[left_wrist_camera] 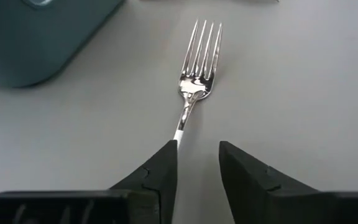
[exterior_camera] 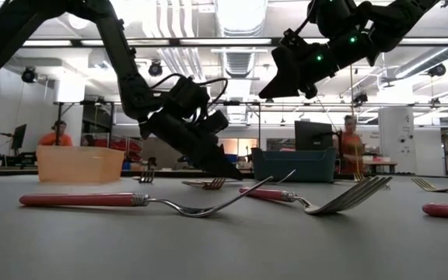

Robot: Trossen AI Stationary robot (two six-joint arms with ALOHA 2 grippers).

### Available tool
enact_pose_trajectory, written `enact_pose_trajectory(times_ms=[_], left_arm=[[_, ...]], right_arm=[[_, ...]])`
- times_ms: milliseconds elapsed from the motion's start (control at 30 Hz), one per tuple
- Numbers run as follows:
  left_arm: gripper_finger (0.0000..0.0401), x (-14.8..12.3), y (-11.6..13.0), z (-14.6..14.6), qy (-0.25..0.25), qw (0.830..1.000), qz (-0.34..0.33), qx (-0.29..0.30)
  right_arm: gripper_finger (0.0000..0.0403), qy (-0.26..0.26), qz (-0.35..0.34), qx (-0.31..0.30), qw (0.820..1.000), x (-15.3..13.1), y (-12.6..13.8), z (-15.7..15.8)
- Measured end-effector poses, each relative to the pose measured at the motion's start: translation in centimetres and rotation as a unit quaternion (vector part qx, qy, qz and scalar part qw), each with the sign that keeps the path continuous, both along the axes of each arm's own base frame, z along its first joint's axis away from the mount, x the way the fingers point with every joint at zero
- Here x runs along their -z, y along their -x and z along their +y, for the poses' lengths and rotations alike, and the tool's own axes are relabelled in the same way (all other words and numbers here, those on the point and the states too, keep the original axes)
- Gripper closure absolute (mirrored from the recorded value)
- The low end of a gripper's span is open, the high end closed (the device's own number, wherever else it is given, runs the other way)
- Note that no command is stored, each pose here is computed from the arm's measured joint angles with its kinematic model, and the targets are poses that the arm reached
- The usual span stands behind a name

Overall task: Sort silverware by color (type)
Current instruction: Put the orange fork into the blue bin

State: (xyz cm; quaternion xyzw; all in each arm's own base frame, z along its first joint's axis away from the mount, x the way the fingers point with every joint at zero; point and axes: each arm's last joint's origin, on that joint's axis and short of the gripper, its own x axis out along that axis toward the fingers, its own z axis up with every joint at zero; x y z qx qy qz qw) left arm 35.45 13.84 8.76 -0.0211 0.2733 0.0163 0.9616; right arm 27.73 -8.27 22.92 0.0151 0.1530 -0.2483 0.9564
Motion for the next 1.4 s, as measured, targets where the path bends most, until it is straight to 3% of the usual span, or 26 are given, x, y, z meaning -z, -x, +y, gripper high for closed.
enact_pose_trajectory(times_ms=[367, 567, 900, 1200, 1400], left_arm=[[0.0376, 0.0, 0.03, -0.02, 0.022, 0.999, 0.006, -0.023], [0.0399, -0.18, 0.05, -0.26, 0.046, 0.999, 0.001, 0.0], [0.0346, -0.31, 0.01, -0.3, 0.05, 0.999, -0.005, 0.011], [0.0271, -0.16, 0.04, -0.19, 0.007, 1.0, 0.001, 0.018], [0.0261, 0.19, 0.06, -0.11, -0.018, 1.0, 0.011, 0.009]], right_arm=[[0.0394, -0.006, -0.003, 0.002, 1.0, 0.0, 0.0, 0.0], [0.0394, -0.008, -0.004, 0.003, 1.0, 0.0, 0.0, 0.0], [0.0394, -0.008, -0.004, 0.003, 1.0, 0.0, 0.01, 0.0], [0.0394, -0.008, -0.004, 0.003, 1.0, 0.0, 0.01, 0.0], [0.0394, -0.008, -0.004, 0.002, 1.0, 0.0, 0.01, 0.0]])
